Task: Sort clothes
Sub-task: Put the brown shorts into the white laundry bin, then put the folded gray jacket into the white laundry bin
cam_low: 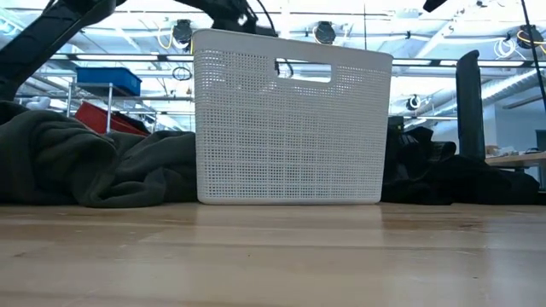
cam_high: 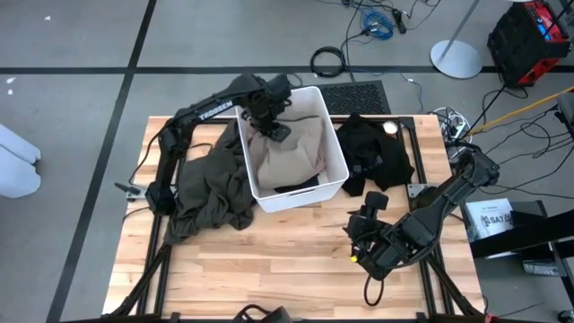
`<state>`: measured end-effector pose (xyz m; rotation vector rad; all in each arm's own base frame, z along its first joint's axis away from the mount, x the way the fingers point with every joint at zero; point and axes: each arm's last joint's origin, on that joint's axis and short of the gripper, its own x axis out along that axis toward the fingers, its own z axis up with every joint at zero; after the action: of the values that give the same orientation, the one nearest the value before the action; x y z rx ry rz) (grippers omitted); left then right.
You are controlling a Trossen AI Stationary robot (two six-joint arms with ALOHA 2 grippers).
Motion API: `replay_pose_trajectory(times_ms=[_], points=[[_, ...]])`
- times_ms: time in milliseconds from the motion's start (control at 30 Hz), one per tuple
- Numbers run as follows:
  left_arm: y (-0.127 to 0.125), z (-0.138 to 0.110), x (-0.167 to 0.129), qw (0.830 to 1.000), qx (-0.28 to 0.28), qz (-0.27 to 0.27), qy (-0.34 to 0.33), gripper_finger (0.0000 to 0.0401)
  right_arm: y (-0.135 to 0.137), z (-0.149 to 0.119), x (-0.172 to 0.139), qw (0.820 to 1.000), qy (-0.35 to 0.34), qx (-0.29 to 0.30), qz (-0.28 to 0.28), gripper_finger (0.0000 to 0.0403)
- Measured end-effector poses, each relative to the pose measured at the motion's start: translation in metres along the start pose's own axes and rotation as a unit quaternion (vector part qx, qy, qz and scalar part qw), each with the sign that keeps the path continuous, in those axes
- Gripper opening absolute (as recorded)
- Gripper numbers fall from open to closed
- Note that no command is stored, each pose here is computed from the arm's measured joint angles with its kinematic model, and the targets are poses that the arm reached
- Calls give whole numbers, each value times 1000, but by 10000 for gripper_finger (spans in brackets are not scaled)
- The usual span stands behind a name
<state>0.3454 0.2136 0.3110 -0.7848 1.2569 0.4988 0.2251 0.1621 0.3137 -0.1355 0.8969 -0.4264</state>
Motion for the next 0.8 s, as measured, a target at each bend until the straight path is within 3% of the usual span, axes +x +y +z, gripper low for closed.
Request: replay_pose_trajectory(times_ms=[233,367,567,800], points=[[-12,-3,-57,997,12,-19,-69,198,0,0,0,1000,-1,-3,1,194],[-13,-20,-92,991,15,-16,-131,198,0,1,0,1000,-2,-10,2,194],[-15,-71,-152,978,20,25,-208,198,1,3,1,1000,-7,-11,7,194],[-48,-147,-188,964,103,9,-244,198,7,18,5,997,-45,-25,51,194]])
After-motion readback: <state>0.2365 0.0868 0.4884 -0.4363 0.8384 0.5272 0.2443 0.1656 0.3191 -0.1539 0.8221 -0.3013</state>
